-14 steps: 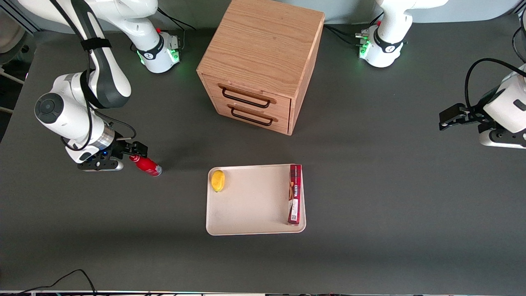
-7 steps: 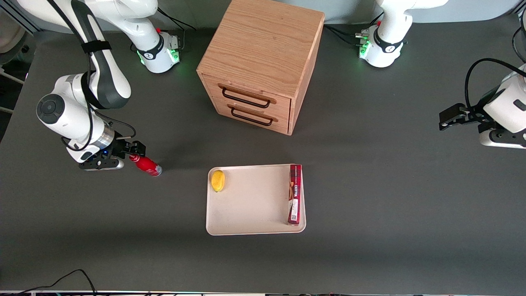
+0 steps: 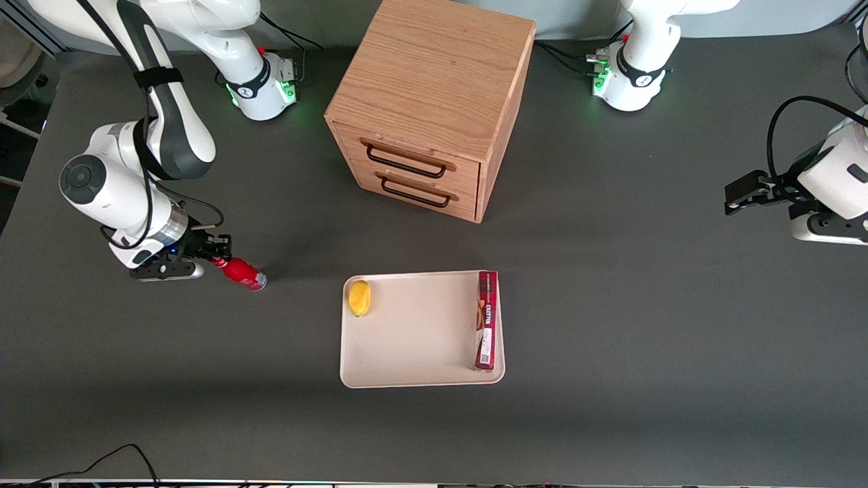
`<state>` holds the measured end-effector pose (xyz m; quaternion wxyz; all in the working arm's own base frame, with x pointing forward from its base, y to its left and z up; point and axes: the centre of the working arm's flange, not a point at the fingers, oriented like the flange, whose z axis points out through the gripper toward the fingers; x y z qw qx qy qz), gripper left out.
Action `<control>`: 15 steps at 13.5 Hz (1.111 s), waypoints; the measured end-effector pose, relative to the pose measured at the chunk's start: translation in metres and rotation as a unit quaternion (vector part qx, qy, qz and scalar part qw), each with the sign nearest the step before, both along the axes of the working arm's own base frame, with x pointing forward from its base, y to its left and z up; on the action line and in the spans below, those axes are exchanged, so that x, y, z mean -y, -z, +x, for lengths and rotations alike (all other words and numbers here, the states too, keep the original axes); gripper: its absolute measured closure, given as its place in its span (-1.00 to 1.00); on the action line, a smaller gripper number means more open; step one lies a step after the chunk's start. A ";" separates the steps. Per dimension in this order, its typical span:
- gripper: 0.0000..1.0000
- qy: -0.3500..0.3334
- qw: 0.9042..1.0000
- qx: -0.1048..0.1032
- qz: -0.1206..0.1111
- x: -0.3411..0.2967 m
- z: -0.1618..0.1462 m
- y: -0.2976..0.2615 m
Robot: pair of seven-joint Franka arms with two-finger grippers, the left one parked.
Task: Place coke bottle on tray
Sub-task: 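Lift the bottle off the table with the right gripper, then carry the bottle over the cream tray beside the lemon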
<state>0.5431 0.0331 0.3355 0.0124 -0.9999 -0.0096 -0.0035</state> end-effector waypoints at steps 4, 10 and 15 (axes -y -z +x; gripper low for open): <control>0.37 -0.001 1.000 -0.025 -0.002 0.000 0.000 -0.039; 0.37 0.000 0.997 -0.074 -0.005 0.006 -0.016 -0.210; 0.37 0.011 0.998 -0.059 -0.005 0.009 -0.022 -0.301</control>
